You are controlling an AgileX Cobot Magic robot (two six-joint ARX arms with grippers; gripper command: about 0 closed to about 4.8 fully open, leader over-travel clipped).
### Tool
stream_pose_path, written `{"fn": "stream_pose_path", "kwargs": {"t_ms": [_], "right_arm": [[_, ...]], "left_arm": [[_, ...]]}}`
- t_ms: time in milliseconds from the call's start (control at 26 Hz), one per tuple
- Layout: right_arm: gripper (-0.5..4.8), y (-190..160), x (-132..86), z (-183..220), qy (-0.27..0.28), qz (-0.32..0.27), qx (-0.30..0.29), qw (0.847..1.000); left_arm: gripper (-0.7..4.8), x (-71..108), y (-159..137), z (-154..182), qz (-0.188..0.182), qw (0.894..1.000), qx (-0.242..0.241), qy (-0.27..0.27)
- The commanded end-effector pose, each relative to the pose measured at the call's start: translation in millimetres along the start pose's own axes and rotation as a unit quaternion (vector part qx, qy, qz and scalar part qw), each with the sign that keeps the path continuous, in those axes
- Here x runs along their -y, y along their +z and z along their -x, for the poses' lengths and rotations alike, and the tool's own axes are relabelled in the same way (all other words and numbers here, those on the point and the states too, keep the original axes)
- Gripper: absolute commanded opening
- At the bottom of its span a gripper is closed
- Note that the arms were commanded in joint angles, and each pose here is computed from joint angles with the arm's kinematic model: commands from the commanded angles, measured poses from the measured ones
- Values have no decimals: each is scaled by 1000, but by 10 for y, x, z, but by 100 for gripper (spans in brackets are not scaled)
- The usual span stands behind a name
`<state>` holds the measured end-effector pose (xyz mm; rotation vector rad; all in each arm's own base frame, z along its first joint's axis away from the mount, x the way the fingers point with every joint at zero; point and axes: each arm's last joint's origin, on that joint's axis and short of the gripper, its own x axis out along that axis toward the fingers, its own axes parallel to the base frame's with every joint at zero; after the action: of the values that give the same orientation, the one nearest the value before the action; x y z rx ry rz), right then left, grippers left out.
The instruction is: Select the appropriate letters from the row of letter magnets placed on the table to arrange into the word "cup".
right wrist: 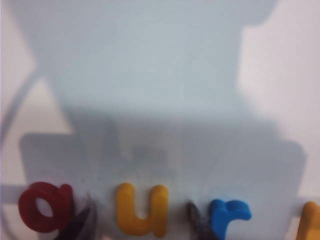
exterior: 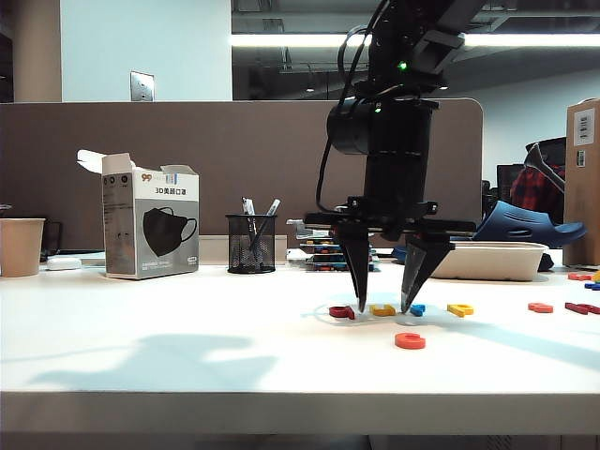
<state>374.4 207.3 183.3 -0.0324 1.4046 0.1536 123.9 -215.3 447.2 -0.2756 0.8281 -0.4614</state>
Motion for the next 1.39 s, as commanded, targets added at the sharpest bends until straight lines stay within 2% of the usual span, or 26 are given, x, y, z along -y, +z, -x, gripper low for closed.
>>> {"fn": "stream_pose_path", "kwargs": {"t_ms": [39,693,770,924,1040,1387], "right_arm": [[233,-1,-14,-34,0,-3,-4,1000],[204,-10,-11,-67,-4,-3,-13,1000],[164,-11,-11,-67,-3,-3,-13,1000],[162,-11,-11,-67,-2,-3,-13,1000],[138,-11,-11,-67,-2,-3,-13,1000],[137,-15,-10,-67,-3,-3,-15,1000]], "left_arm": [[-5,3,11,19,3,1000,5,-3],[-5,3,11,19,3,1000,5,-3],[-5,3,11,19,3,1000,5,-3],[-5,3,11,19,3,1000,5,-3],[-5,3,11,19,3,1000,5,-3],[-5,3,11,19,3,1000,5,-3]]}}
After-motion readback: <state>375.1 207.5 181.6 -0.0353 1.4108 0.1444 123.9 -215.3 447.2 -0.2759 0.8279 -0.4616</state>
